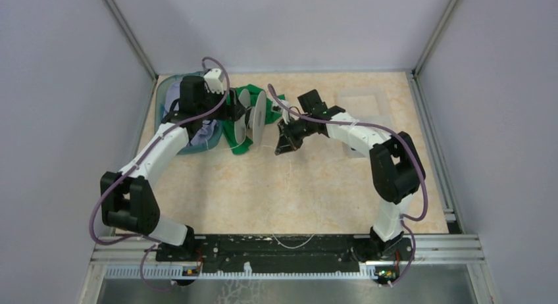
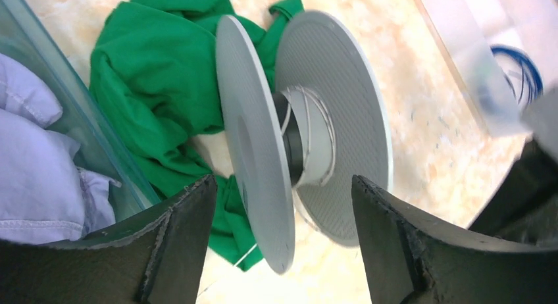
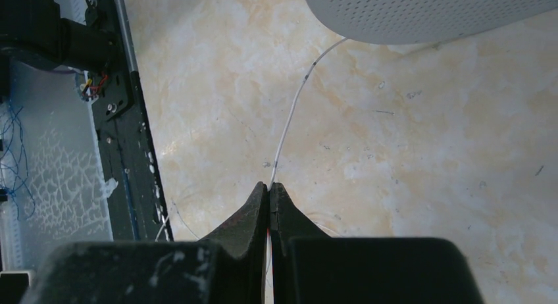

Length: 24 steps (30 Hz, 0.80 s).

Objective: Wrap the cables
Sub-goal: Wrap the cable around the cable reel.

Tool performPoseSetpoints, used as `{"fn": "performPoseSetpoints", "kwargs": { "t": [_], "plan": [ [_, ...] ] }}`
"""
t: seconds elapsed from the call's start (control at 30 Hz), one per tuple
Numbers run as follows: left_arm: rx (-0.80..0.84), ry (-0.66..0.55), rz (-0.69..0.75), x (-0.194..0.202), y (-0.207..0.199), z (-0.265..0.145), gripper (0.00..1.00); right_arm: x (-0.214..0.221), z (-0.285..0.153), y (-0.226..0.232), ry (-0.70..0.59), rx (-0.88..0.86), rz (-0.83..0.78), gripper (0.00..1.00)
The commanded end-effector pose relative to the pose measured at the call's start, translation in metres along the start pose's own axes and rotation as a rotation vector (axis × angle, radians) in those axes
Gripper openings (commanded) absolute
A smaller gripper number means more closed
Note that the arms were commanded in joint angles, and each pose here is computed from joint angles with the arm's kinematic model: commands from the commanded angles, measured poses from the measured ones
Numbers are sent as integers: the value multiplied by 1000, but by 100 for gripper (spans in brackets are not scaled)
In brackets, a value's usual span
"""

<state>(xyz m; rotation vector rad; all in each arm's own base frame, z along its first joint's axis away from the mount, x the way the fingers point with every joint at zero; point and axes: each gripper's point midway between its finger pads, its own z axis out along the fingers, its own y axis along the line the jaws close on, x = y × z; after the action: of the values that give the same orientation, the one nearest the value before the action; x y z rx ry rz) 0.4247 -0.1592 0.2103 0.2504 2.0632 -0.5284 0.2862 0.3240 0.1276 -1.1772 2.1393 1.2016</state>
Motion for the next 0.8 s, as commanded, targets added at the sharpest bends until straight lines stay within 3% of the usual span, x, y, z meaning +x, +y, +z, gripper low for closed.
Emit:
{"fn": "performPoseSetpoints", "kwargs": {
  "t": [0.0,0.1,0.3,0.57,0.67,0.77],
  "plan": [
    [104,17,148,16,-15,-23,81,-42,-14,-1,-99,9,-56,0],
    [87,54,209,40,-8,-30,79,-49,-19,-6,-113,25,-56,0],
    [66,90,271,74,3,-27,66,-60,-27,-11,-129,52,-73,0],
    [60,94,298,78,-10,1,41,-62,-31,-16,-125,80,-84,0],
    [39,77,301,71,-16,6,28,-61,-33,-16,-116,90,-85,0],
    [-2,90,292,64,-18,8,7,-66,-39,-13,-113,102,-91,0]
  ]
}}
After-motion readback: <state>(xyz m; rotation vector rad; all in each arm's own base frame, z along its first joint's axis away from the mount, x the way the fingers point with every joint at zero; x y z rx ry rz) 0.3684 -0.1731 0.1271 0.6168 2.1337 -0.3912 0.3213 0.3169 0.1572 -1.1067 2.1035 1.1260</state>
